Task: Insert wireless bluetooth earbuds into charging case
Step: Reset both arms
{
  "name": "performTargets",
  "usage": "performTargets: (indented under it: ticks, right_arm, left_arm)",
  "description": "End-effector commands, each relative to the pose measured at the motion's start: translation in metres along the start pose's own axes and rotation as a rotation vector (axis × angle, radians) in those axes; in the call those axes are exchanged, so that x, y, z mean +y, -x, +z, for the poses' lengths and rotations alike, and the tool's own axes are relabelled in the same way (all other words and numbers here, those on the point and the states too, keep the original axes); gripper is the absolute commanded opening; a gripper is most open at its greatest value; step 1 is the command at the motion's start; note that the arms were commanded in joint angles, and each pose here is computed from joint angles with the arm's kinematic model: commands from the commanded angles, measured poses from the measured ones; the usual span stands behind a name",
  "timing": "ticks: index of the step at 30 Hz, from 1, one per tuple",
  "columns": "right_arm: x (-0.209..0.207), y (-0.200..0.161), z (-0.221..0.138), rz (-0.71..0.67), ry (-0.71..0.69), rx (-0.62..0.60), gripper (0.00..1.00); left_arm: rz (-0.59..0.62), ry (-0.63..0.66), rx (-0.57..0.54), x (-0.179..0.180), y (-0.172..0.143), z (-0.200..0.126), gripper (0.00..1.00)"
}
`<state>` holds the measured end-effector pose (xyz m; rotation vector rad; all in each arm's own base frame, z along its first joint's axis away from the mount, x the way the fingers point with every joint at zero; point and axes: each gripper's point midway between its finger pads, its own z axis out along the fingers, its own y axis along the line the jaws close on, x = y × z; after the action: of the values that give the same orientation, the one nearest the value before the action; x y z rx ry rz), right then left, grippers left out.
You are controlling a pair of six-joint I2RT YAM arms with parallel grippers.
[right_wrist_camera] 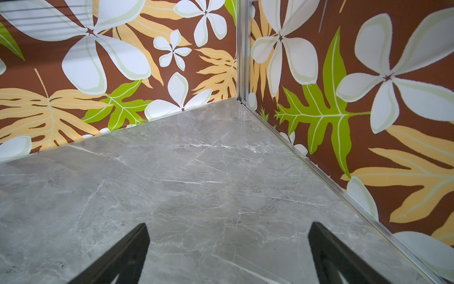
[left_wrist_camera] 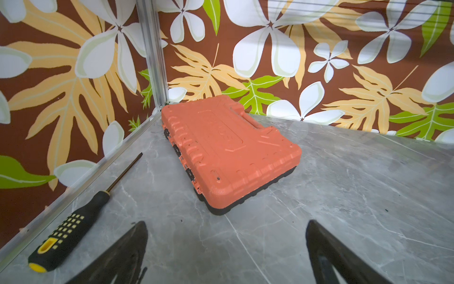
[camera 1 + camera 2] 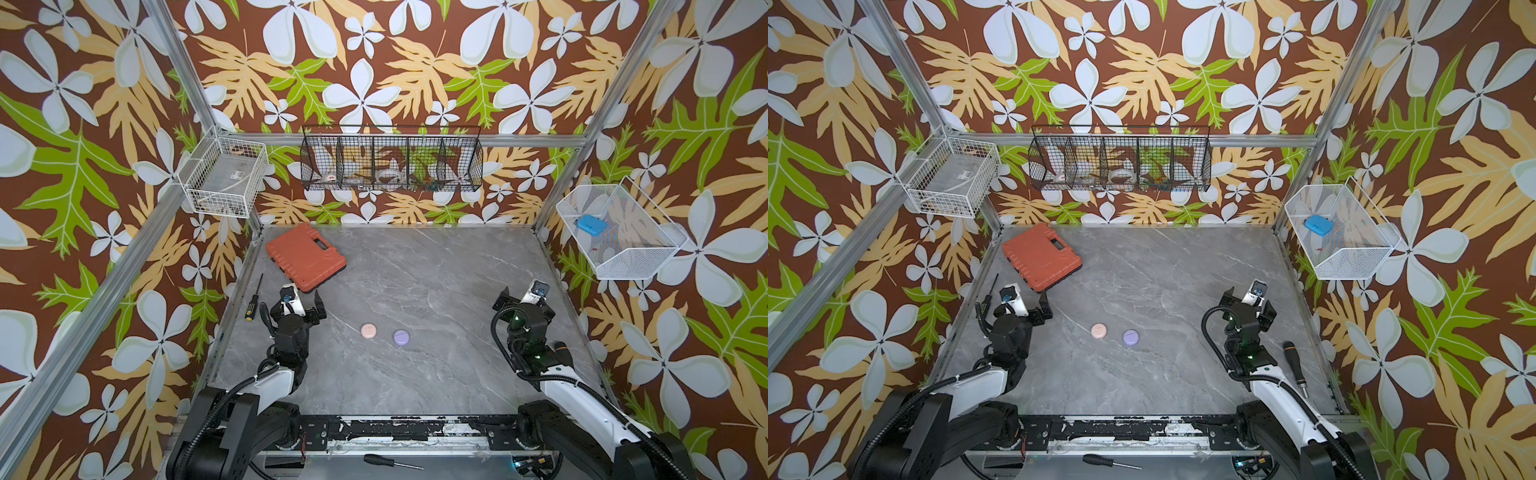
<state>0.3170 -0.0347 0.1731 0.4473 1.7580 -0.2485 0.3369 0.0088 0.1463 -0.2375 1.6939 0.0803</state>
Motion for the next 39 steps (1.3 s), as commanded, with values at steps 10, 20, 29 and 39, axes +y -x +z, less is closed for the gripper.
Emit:
performTargets:
  ticks: [10,20,29,39]
  right_arm:
    - [-0.005,0.009,0.002,0.011,-0.022,-0.070,1.00]
    - [-0.031,-0.014,0.023,-0.029,-0.095,-0.099,1.00]
    - [-0.011,-0.025,0.038,-0.143,-0.015,-0.115,1.00]
    - [0.001,-0.041,0.051,-0.154,0.074,-0.102,1.00]
  left_arm:
    - [0.016,-0.120,-0.022,-0.011,-0.001,0.020,1.00]
    - [-0.010,-0.065,-0.062,-0.003,0.004,0.018,1.00]
    - [-0.076,0.101,-0.120,0.025,0.009,0.006,1.00]
    - [-0.073,0.102,-0.114,0.025,0.009,0.008,1.00]
